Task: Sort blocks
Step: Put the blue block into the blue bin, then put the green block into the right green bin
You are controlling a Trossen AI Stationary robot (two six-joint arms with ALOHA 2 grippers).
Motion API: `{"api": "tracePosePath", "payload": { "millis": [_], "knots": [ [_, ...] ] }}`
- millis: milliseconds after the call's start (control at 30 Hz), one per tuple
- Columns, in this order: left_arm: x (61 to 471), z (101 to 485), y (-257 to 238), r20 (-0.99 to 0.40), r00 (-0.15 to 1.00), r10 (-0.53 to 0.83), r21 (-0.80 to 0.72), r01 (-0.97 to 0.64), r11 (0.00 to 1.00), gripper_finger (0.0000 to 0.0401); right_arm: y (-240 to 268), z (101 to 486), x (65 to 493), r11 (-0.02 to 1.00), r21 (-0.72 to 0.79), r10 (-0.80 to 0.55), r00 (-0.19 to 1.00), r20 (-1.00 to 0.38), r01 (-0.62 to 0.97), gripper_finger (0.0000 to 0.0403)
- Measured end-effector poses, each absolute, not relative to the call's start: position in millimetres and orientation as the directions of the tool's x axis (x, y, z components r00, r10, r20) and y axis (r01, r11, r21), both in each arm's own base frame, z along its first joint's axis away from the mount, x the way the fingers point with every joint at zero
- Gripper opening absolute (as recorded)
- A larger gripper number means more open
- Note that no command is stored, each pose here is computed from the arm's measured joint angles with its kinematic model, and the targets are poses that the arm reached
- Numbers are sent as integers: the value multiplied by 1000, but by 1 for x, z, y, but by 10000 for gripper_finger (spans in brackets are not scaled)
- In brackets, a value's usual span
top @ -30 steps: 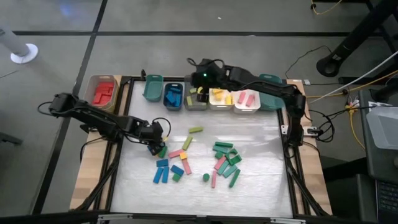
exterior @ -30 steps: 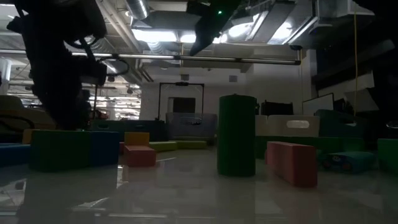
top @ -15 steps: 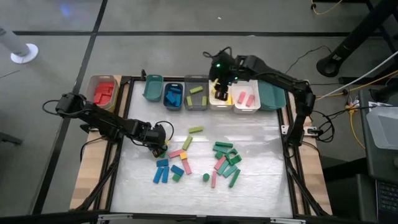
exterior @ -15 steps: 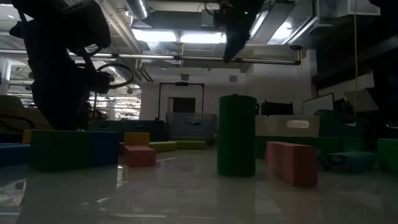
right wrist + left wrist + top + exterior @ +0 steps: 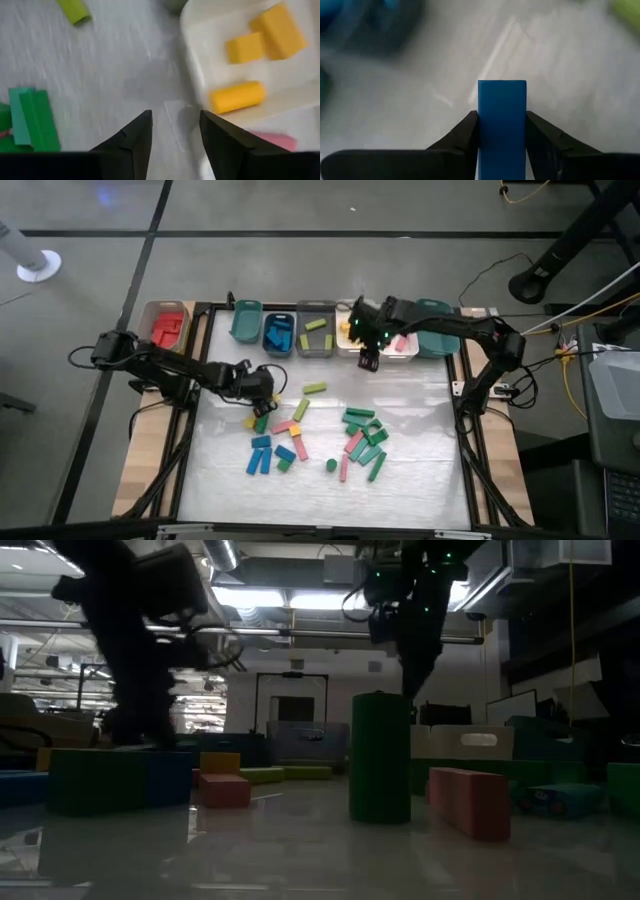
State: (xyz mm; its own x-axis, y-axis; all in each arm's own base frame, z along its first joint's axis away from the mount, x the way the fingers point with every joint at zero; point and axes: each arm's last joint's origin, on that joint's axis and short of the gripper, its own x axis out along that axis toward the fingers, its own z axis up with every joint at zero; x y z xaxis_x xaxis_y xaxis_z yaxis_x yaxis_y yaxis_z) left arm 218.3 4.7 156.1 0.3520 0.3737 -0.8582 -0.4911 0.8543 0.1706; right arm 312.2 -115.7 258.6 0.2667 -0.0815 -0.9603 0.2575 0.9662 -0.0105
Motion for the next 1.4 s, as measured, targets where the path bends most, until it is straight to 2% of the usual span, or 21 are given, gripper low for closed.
{"api": "tracePosePath", "payload": {
  "millis": [300, 400, 533, 733, 933, 1200, 1400],
  "knots": [
    [244, 188, 69, -669, 504, 547, 245, -545, 802, 112, -53, 233, 318, 975, -19, -62, 188, -980, 220, 166],
    [244, 197, 94, -587, 523, 618, 259, -602, 755, 112, -33, 226, 318, 976, -71, -105, 162, -981, 207, 166],
    [235, 203, 125, -528, 493, 692, 267, -677, 686, 117, -10, 213, 313, 969, -127, -156, 127, -980, 211, 166],
    [222, 202, 153, -541, 495, 680, 188, -717, 671, 118, 11, 190, 305, 970, -139, -166, 123, -978, 200, 166],
    [220, 187, 167, -590, 446, 673, 145, -761, 632, 143, 18, 176, 303, 973, -129, -161, 159, -974, 191, 166],
    [225, 163, 170, -658, 401, 637, 161, -752, 639, 166, 18, 175, 303, 978, -93, -125, 169, -978, 189, 166],
    [226, 161, 170, -662, 397, 635, 162, -752, 639, 168, 20, 186, 307, 979, -41, -74, 162, -984, 200, 166]
  ]
}}
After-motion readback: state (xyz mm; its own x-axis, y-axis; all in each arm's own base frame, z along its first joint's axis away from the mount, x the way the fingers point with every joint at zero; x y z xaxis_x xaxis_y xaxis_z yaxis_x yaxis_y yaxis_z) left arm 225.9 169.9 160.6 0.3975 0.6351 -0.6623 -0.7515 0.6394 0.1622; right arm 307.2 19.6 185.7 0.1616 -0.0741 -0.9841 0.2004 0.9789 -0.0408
